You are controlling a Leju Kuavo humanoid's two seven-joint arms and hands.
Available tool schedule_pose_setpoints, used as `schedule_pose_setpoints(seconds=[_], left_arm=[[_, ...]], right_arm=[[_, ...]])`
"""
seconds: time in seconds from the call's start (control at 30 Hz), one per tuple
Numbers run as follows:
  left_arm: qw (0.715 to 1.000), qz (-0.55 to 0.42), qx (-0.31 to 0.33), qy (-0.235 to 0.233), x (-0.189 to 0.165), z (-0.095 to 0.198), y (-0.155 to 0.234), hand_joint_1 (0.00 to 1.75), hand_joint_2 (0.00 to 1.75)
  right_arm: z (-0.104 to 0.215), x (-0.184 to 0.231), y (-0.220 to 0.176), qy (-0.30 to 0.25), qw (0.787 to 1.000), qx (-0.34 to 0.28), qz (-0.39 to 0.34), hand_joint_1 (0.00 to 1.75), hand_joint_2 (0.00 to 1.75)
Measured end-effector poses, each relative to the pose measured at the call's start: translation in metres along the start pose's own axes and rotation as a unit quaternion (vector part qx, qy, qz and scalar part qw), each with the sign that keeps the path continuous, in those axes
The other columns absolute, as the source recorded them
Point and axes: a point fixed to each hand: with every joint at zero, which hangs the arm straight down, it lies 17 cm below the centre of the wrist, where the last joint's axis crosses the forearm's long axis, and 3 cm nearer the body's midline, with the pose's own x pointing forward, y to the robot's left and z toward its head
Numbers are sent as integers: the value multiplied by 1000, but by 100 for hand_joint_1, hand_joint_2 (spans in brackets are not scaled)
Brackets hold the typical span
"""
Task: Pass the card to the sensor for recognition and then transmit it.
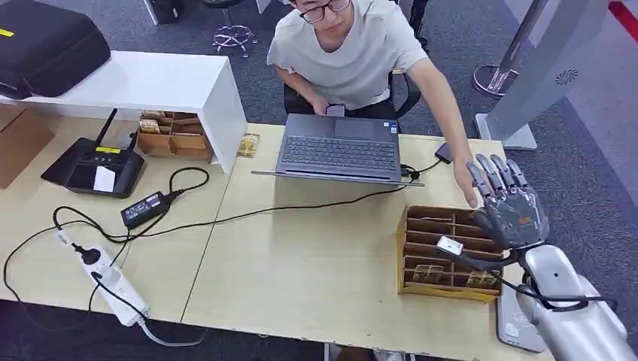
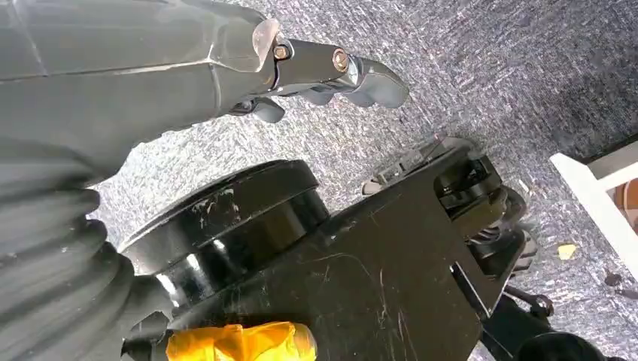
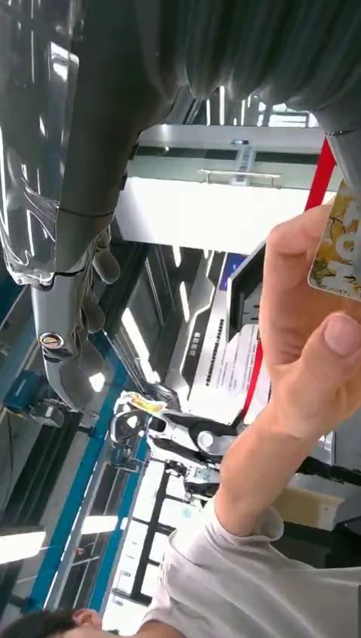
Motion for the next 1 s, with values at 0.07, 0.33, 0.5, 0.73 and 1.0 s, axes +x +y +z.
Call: schedule_pose_setpoints(seconds=[0.07,0.33,0.5,0.73,1.0], left_arm=[[1000,0,0,0,0,0,0,0,175],[1000,11,2,-1,0,0,1,0,175],[1000,21,3,-4,0,0,2,0,175],[999,32,5,-4,1,0,3,0,175],[999,45,8,-5,1,0,4,0,175]], right_arm=[[0,0,-1,-1,1000,-1,1,0,175],[12,0,-26,-5,1000,-26,-9,0,175],[14,0,-73,-15,997,-74,-12,0,175],[18,9,-105,-36,994,-105,-11,0,175],[26,3,-77,-37,997,8,-60,0,175]])
